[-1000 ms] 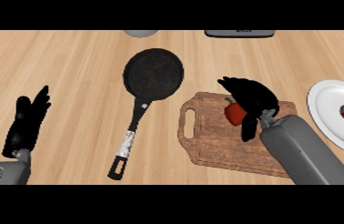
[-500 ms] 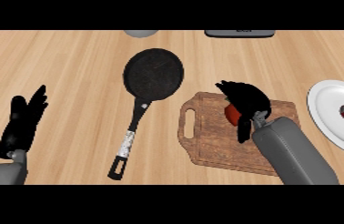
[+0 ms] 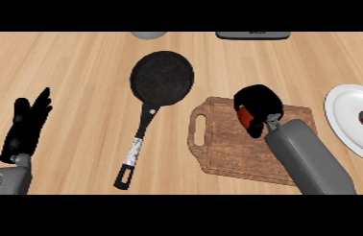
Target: Pick the bell pepper from the cutting board and place it in the pan
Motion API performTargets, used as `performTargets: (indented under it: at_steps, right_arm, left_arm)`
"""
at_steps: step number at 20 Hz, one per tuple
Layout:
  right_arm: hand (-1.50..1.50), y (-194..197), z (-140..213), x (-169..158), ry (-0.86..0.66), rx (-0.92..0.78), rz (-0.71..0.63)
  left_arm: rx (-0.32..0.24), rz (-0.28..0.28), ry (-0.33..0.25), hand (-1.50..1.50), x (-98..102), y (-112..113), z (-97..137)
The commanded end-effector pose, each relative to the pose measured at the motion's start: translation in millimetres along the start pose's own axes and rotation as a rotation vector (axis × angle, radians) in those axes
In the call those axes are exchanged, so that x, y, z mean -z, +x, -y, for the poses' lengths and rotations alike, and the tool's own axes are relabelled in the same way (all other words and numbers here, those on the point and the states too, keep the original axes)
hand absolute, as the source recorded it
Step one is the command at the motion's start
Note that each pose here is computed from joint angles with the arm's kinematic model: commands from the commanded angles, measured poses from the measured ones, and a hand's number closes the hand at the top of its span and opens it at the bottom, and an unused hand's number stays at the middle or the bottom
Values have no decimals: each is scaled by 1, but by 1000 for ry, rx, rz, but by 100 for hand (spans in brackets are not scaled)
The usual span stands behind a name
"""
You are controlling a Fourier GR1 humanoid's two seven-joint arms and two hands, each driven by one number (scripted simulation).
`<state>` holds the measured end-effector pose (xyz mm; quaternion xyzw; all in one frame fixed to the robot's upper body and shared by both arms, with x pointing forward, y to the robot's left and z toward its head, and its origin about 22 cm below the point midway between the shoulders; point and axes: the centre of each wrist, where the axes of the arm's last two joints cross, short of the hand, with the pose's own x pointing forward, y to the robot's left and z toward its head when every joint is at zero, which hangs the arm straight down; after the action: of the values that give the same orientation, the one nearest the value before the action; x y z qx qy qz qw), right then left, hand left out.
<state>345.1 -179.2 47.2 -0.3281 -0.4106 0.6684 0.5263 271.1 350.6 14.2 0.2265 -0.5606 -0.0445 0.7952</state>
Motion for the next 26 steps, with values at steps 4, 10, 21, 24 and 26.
performTargets:
  at_steps: [4, 10, 21, 24, 26]
  right_arm:
    - [150, -10, -9, -5, -60, -20, 21]
    - [150, -70, 1, -8, -91, 85, -7]
    - [150, -77, 42, -41, -621, 241, 183]
    - [150, -74, 45, -39, -664, 295, 256]
    - [150, -53, 52, -44, -667, 312, 293]
  left_arm:
    - [13, -2, -14, 0, -2, -9, 3]
    - [8, 9, 10, 0, 5, -6, 8]
    - [1, -13, -3, 0, -9, -19, 4]
    - [14, 3, 14, 0, -8, 2, -10]
    - [8, 6, 9, 0, 0, 0, -15]
